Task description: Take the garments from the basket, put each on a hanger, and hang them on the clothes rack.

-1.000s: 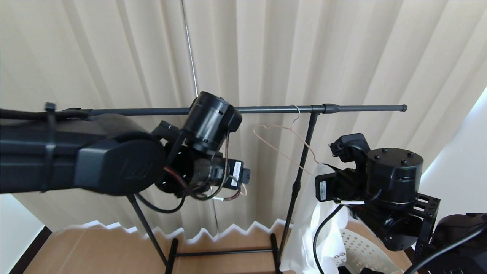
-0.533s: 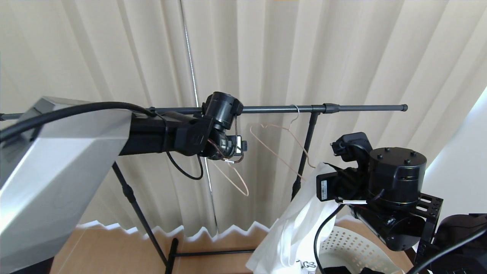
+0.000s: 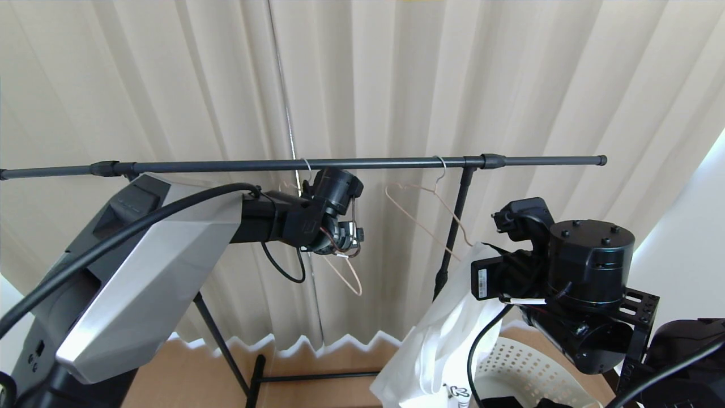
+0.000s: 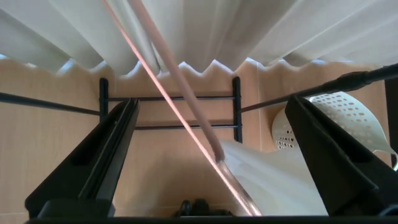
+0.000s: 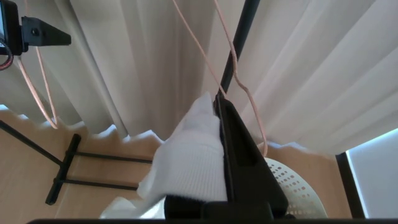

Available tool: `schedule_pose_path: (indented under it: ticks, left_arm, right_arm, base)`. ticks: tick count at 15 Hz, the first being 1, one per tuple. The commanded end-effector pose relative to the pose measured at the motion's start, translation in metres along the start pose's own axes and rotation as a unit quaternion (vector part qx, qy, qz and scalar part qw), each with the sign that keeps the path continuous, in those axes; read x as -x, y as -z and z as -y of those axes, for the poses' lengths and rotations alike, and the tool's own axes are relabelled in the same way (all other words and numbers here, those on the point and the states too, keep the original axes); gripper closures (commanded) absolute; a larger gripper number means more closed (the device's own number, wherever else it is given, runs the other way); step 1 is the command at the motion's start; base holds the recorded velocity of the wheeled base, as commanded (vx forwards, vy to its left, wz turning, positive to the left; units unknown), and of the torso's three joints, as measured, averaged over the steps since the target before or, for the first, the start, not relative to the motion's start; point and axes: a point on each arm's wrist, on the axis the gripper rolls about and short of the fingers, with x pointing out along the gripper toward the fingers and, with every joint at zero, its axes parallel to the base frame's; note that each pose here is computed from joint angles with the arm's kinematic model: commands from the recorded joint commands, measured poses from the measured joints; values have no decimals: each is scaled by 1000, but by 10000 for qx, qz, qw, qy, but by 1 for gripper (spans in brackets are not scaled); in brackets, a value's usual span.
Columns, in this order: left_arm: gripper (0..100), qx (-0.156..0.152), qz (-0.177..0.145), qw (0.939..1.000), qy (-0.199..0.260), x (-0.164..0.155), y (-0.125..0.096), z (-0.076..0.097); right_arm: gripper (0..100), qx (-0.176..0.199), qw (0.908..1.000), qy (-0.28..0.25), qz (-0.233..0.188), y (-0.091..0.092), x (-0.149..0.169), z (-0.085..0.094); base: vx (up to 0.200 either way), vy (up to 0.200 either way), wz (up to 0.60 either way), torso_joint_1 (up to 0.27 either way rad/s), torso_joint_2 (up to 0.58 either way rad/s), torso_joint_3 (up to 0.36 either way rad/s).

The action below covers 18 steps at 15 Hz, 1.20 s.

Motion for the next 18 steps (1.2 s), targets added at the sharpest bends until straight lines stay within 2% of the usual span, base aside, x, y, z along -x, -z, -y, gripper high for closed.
schedule_pose_path:
  ticks: [1,6,7,9,13,18]
  left_arm:
    - [0,3,-85,9999,-82,-12,5,-3]
    - [0,50,-58,9999,-76,-19,6,-1]
    - [100,52,-39,10000,-62,-18,5,0]
    - [100,34,-56,10000,-66,-17,6,0]
    - [100,-26,-94,9990,-434,-16,15,-4]
    - [100,-13,-106,9989,-456,13,12,-14]
  right_arm:
    - [100,11,10000,-2,-15,1,0,0]
    - [100,33,10000,9,-55,3,-1,0]
    - [100,38,10000,2,-61,4,-1,-1]
    - [100,42,10000,3,-67,4,-1,0]
    - [100,53,9999,5,-92,6,-1,-1]
    - [100,80,9999,-21,-123,8,0,-2]
  base:
    - [0,0,0,0,0,0]
    - [0,0,0,0,0,0]
    - [0,0,0,0,0,0]
    - [0,0,0,0,0,0]
    - [0,0,0,0,0,0]
    - [0,0,0,0,0,0]
